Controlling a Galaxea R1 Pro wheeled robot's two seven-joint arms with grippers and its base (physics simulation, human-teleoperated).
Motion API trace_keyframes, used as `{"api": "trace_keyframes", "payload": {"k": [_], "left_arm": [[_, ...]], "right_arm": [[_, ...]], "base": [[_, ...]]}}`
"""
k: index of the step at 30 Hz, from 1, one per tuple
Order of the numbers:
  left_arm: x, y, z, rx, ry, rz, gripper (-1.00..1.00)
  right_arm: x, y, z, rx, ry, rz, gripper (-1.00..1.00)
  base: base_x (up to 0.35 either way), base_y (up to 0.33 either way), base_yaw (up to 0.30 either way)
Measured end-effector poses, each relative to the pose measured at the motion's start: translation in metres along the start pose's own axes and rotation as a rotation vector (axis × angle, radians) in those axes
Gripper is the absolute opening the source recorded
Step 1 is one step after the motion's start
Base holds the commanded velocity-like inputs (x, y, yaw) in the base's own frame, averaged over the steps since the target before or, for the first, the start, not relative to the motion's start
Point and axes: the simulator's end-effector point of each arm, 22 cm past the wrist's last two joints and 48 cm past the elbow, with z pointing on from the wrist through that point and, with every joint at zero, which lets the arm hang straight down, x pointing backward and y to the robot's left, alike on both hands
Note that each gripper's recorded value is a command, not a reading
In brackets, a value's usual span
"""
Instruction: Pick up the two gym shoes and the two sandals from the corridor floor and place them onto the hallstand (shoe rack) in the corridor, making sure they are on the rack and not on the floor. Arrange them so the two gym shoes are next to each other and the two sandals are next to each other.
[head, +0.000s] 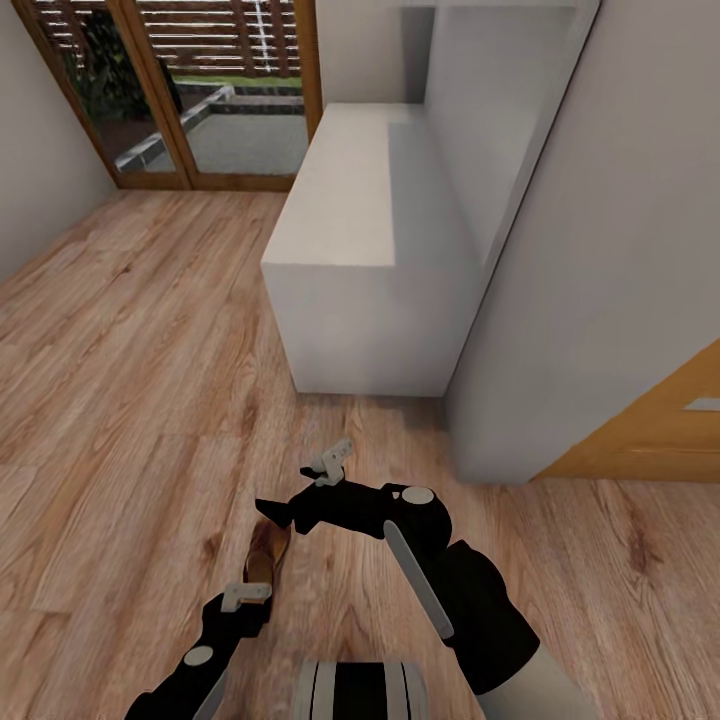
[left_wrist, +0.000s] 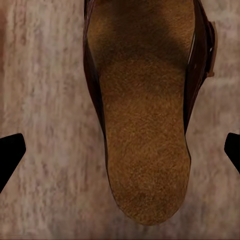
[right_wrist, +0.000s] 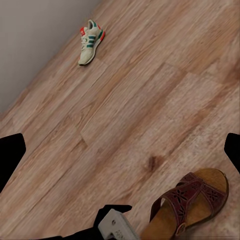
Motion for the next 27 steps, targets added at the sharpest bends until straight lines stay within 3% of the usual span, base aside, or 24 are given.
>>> {"api": "trace_keyframes", "payload": {"k": [12, 27], "left_arm": [[0.022, -0.003, 0.006, 0.005, 0.013, 0.001, 1.0], [0.031, -0.006, 0.009, 0.014, 0.028, 0.041, 1.0]], "right_arm": [[0.022, -0.013, 0.009, -0.004, 0.025, 0.043, 1.0], [0.031, -0.018, 0.013, -0.005, 0.035, 0.061, 1.0]], "base": [[0.0, 0.0, 0.0], [0.0, 0.0, 0.0]]}}
